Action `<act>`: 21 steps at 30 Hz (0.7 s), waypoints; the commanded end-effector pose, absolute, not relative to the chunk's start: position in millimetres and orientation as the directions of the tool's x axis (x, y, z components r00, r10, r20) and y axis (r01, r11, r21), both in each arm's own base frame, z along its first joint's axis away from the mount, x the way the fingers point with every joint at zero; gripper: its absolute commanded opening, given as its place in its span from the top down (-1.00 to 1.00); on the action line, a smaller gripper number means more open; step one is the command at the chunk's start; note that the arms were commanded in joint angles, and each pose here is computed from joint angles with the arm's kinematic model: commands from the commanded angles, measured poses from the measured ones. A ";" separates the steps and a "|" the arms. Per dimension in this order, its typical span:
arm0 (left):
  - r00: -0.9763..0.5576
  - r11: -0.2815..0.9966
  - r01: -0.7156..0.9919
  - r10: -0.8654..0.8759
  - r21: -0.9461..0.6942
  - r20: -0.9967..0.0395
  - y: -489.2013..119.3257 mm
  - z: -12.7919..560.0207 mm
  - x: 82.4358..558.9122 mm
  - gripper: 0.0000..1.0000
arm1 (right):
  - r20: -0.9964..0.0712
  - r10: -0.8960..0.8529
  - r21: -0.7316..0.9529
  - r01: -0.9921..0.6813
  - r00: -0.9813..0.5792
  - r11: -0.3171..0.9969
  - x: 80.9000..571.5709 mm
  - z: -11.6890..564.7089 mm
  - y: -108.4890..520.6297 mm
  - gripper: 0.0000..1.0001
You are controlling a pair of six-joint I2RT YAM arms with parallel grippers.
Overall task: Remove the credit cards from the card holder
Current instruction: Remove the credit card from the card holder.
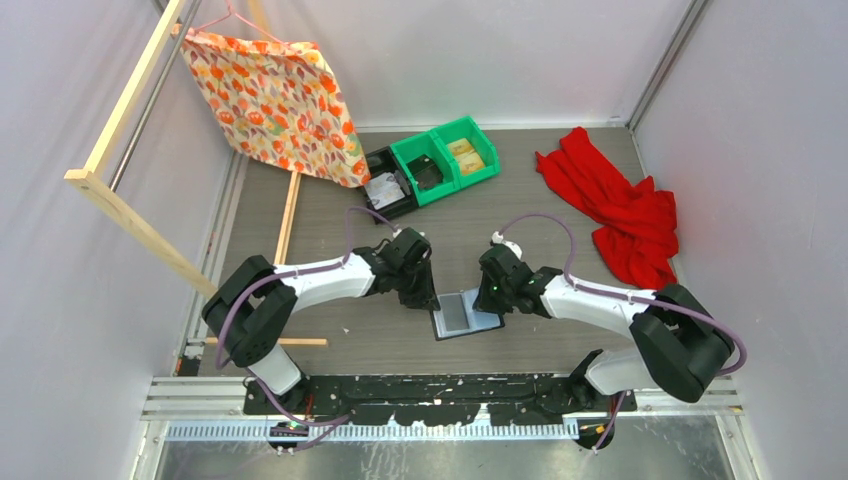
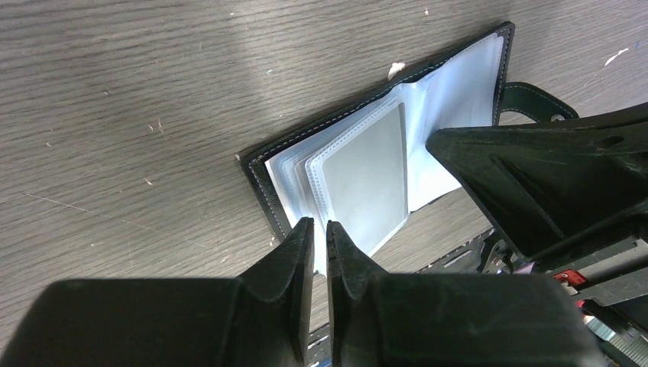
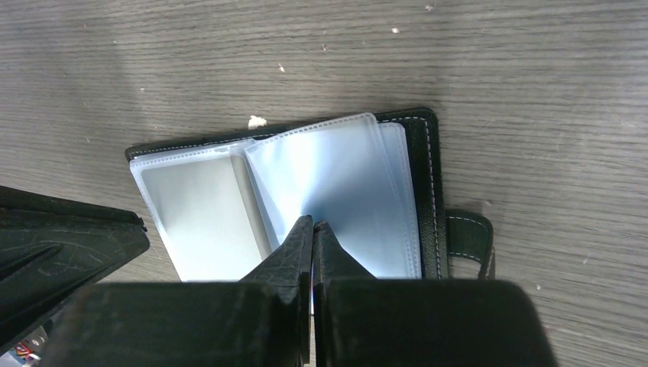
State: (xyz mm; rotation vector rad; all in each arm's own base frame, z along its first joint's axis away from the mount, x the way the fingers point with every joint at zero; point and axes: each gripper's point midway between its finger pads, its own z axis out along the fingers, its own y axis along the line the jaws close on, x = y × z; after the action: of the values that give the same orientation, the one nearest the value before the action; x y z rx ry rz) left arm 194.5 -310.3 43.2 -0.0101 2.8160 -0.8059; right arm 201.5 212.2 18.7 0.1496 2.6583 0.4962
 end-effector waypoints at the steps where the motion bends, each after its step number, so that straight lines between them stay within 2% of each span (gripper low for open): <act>1: -0.965 0.824 0.085 -0.073 -0.560 -0.253 -321.8 61.5 206.7 0.75 | -0.360 0.173 0.288 0.067 -0.917 0.955 190.2 -5.5 192.7 0.98; 5: -0.964 0.834 0.078 -0.077 -0.546 -0.255 -320.4 60.1 208.9 0.75 | -0.359 0.177 0.293 0.070 -0.916 0.954 190.1 -6.0 193.1 0.98; 11: -0.963 0.825 0.079 -0.081 -0.560 -0.256 -326.2 61.5 212.4 0.59 | -0.358 0.181 0.295 0.072 -0.916 0.953 189.2 -6.2 192.1 0.98; 21: -0.967 0.818 0.080 -0.074 -0.570 -0.243 -331.9 58.3 213.1 0.50 | -0.360 0.181 0.297 0.072 -0.915 0.952 188.9 -5.3 191.3 0.98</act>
State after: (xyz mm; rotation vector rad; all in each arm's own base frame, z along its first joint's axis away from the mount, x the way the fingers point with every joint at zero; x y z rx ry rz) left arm 203.9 -319.6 46.9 -0.0086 2.7986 -0.8178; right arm 203.9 216.4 17.8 0.1676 2.6413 0.5336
